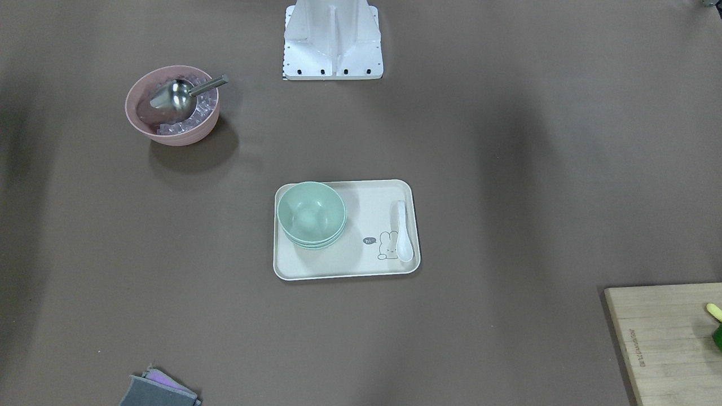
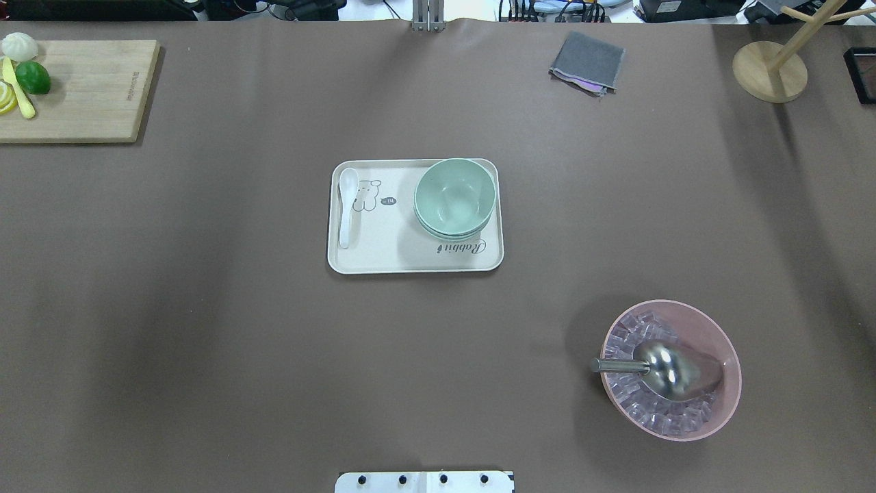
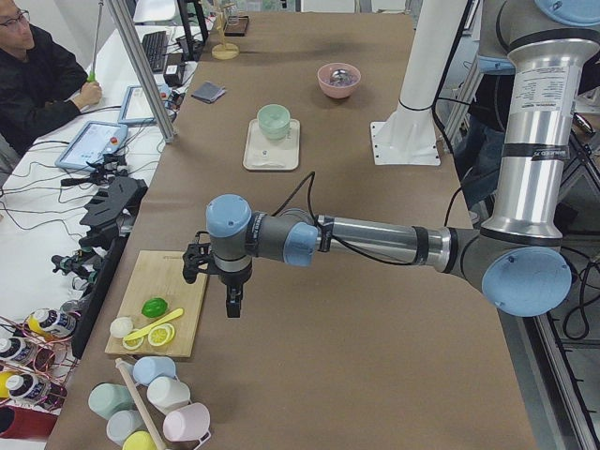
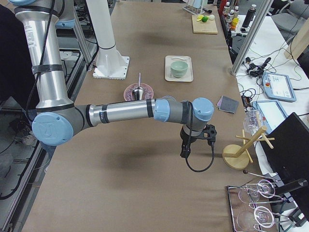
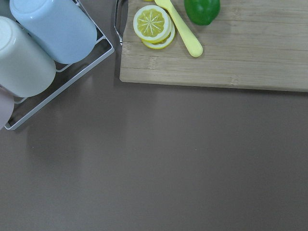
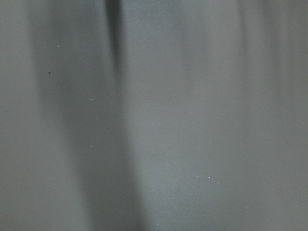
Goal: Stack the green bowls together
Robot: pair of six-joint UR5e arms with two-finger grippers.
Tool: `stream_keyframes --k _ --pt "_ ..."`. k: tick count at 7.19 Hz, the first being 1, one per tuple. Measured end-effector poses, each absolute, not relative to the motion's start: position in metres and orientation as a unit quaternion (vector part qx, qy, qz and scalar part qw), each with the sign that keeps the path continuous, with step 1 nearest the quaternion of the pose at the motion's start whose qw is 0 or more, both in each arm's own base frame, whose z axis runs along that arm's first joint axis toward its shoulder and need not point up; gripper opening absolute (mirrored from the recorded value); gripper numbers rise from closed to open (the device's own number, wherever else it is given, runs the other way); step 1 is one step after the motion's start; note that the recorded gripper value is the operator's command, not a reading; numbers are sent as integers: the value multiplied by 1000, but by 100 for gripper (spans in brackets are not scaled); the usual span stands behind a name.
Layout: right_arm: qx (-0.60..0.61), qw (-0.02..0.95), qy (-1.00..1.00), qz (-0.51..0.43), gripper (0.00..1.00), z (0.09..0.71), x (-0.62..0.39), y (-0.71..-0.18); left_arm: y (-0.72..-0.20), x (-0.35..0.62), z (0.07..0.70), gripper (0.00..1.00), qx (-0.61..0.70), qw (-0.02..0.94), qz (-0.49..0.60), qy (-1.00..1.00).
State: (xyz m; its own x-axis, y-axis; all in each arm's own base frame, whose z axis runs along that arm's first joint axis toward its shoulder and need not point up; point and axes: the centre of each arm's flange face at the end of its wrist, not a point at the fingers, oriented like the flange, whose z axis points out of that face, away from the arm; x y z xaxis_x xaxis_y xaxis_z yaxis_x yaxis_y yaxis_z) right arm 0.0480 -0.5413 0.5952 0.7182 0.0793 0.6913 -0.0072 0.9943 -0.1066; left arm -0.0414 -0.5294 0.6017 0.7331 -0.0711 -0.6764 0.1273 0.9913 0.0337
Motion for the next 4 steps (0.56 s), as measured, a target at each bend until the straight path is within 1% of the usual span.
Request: stream_keyframes --k 4 --pt "-49 925 -375 23 100 596 48 -540 -529 -41 602 98 38 930 -53 361"
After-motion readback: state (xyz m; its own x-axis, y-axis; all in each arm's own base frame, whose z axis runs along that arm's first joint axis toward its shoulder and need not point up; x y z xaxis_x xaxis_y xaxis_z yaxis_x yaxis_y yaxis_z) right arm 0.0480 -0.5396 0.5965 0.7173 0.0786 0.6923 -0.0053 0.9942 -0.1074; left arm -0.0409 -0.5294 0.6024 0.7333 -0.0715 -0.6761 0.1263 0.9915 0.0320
